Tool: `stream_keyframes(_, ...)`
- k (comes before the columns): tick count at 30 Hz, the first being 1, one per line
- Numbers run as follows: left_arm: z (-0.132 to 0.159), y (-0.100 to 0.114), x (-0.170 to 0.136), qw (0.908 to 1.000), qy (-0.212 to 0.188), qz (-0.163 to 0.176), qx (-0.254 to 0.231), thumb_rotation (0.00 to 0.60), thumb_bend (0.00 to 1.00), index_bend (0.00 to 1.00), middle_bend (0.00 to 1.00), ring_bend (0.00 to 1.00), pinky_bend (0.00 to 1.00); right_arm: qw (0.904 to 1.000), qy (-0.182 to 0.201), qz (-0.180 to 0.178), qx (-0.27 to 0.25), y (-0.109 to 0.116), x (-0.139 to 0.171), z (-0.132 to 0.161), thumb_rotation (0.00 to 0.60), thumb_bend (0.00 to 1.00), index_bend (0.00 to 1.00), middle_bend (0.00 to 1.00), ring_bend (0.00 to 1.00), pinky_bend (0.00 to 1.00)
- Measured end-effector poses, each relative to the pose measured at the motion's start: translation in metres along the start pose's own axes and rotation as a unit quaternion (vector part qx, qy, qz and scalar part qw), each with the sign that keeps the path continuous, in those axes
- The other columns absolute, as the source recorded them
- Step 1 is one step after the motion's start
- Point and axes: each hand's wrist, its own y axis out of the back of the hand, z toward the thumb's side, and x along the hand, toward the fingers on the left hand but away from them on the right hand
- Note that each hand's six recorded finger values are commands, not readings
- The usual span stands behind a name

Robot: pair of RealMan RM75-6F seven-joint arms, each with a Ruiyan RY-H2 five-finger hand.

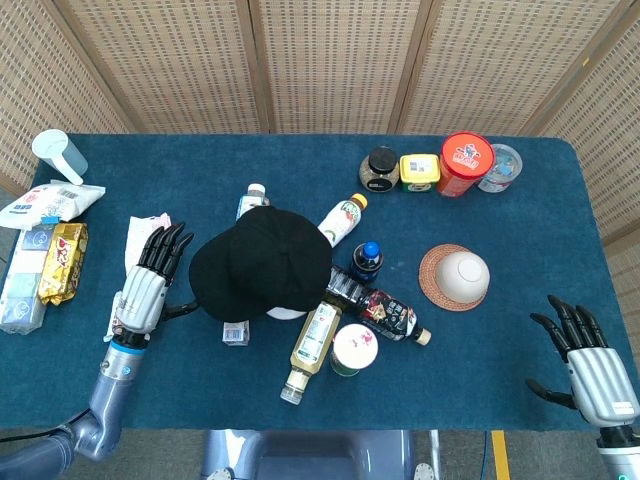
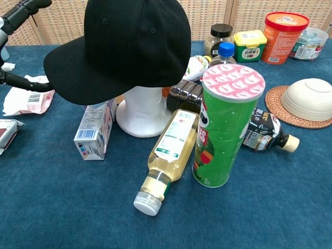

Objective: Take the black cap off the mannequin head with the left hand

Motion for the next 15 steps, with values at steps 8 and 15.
stream_keyframes(8, 0.008, -0.01, 0.011, 0.9999, -0.009, 0.002, 0.006, 0.6, 0.15, 0.0, 0.0, 0.0, 0.02, 1.0, 0.002, 0.002, -0.003, 0.0, 0.0, 0.0, 0.6, 0.12, 0.17, 0.0, 0.0, 0.0)
stream_keyframes(15, 0.013, -0.014, 0.015, 0.9997, -0.018, 0.008, 0.013, 0.6, 0.22, 0.0, 0.0, 0.0, 0.02, 1.0, 0.004, 0.001, -0.003, 0.0, 0.0, 0.0, 0.6, 0.12, 0.17, 0.0, 0.0, 0.0)
